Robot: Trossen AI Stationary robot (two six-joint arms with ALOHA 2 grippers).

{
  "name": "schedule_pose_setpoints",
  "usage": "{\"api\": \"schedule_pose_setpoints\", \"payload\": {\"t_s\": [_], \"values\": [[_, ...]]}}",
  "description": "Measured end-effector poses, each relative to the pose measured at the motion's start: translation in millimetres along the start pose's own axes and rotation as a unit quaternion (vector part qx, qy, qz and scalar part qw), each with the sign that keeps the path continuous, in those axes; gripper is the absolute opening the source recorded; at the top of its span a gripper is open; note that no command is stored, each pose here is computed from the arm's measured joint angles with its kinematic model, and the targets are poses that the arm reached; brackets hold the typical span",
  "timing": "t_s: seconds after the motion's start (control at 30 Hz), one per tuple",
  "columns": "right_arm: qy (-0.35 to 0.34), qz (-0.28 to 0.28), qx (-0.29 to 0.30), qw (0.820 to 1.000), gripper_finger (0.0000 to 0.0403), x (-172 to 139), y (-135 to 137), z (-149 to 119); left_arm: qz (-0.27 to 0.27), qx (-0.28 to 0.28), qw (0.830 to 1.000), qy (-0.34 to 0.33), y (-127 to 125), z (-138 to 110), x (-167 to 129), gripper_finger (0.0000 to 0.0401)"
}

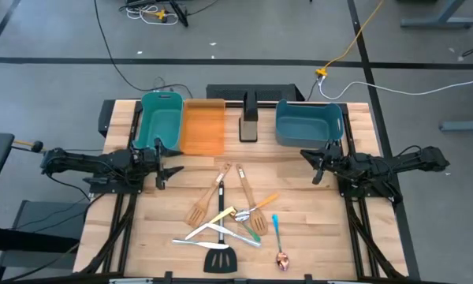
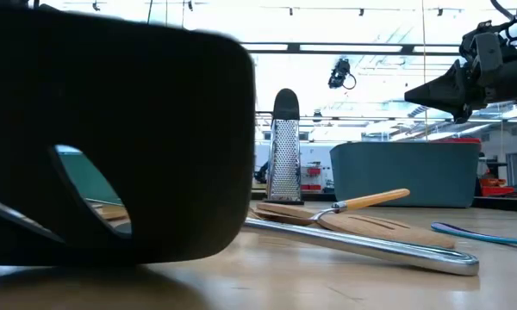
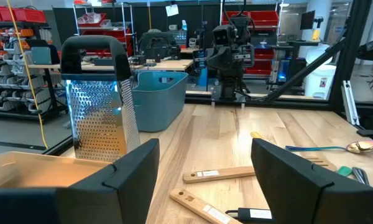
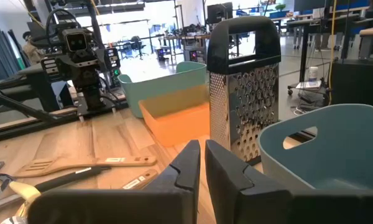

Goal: Pick & Place Kitchen Items

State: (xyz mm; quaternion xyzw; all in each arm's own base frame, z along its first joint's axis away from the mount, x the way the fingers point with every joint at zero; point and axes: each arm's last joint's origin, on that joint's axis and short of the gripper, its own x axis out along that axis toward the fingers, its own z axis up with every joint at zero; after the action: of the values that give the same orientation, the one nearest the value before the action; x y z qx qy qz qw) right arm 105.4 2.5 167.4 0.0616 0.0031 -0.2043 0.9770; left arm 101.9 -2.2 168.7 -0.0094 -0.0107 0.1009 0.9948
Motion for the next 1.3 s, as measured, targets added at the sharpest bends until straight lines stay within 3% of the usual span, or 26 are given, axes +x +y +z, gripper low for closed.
{"api": "schedule_pose_setpoints", "payload": {"t_s": [0.93, 1.3], "values": [[0.0, 0.0, 0.001, 1.0, 0.0036, 0.0, 0.0, 0.1, 0.008, -0.01, 0.999, -0.031, 0.5, 6.1, -0.2, 0.0259], [-0.055, 0.012, 0.075, 0.996, 0.0036, -0.7, 1.4, 12.3, 0.029, -0.011, 0.999, -0.03, 1.7, 5.9, -0.2, 0.0259]]}}
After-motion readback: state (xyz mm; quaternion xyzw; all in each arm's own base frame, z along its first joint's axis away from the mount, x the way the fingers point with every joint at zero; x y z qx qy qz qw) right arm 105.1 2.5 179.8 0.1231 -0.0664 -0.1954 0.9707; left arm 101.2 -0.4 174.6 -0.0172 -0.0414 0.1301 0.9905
